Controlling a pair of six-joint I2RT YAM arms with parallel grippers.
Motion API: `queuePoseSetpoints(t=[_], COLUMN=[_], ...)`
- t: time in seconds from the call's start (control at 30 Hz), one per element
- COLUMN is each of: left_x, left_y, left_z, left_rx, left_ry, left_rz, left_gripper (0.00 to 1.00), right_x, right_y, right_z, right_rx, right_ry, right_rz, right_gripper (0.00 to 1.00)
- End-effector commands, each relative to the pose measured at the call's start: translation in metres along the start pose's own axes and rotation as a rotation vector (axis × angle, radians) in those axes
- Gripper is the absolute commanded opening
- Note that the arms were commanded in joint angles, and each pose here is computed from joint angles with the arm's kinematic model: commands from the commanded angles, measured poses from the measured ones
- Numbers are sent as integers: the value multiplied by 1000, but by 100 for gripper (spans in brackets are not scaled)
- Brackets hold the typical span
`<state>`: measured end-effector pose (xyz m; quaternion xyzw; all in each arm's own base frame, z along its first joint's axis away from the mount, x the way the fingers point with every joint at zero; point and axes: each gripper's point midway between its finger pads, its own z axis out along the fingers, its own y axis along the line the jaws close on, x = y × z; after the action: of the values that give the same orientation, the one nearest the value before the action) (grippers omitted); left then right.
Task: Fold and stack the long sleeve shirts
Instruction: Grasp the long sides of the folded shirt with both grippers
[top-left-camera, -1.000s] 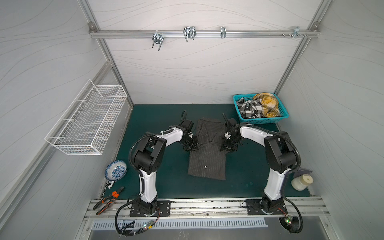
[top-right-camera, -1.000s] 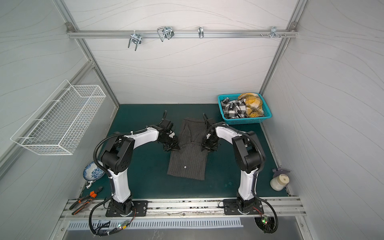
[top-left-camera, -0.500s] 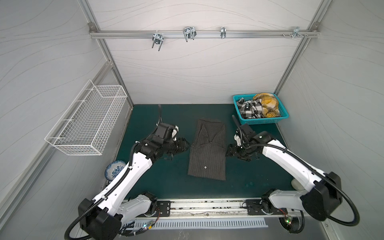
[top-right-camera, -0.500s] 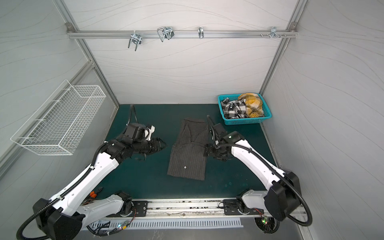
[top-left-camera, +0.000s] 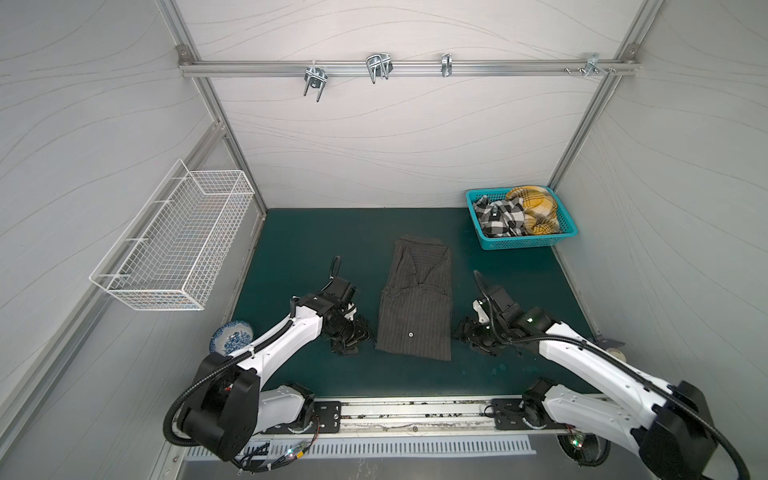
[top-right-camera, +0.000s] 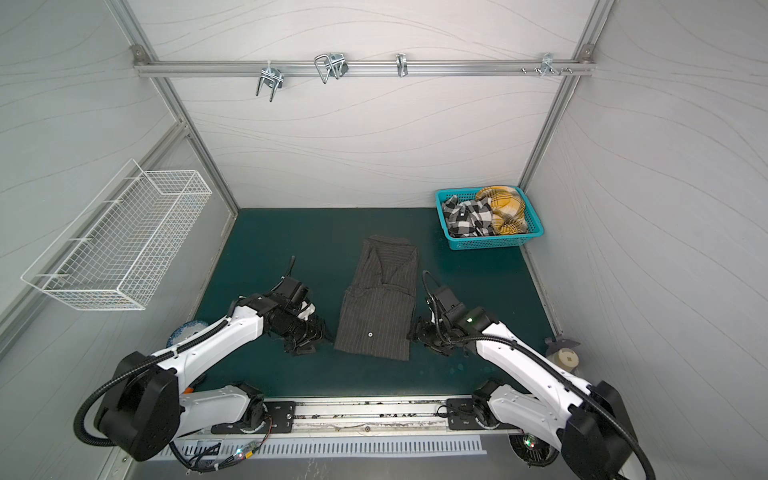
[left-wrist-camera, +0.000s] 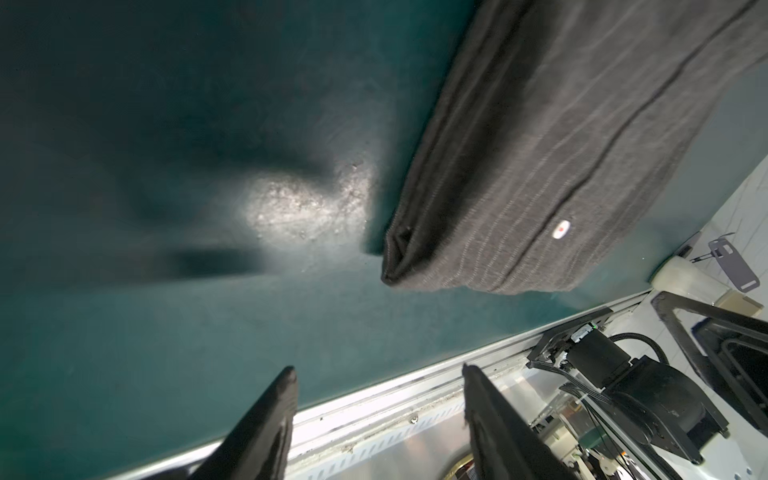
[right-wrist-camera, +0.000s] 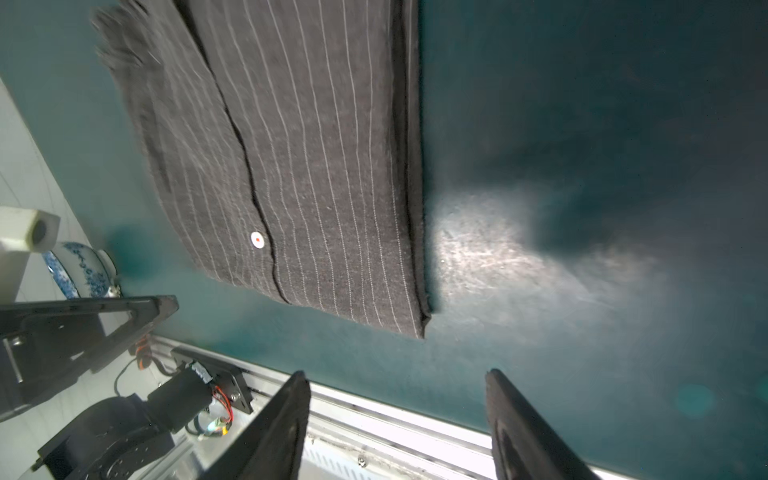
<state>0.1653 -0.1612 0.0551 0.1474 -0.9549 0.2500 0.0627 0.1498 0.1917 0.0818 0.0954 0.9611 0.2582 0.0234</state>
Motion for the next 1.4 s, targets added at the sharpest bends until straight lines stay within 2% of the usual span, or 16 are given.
queuePoseSetpoints(t=[0.0, 0.17, 0.3, 0.5, 0.63, 0.77, 0.93, 1.13, 1.37], left_x=[-8, -17, -26, -31, -32, -43, -67, -81, -70], left_y=[-15, -27, -22, -5, -5, -18, -47, -47, -39], left_z=[12, 24, 28, 33, 32, 20, -1, 22, 47], left_rx=[91, 158, 114, 65, 48, 75, 134, 111, 50], left_ry=[8, 23, 9, 15, 18, -4, -62, 0, 62], left_rz=[-11, -36, -52, -122, -111, -97, -67, -93, -83], left_gripper=[65, 65, 64, 59, 61, 60, 46, 35, 33], right_x=[7, 10, 7, 5, 6, 6, 6, 6, 4], right_y=[10, -1, -2, -10, -14, -15, -16, -15, -15], right_z=[16, 33, 41, 58, 63, 64, 64, 63, 60], right_rx=[-31, 44, 58, 107, 139, 148, 153, 155, 153], right_ry=[113, 182, 199, 226, 250, 253, 254, 256, 252], right_rz=[18, 56, 95, 139, 152, 157, 156, 157, 164], right_gripper=[61, 60, 59, 47, 40, 38, 36, 34, 32])
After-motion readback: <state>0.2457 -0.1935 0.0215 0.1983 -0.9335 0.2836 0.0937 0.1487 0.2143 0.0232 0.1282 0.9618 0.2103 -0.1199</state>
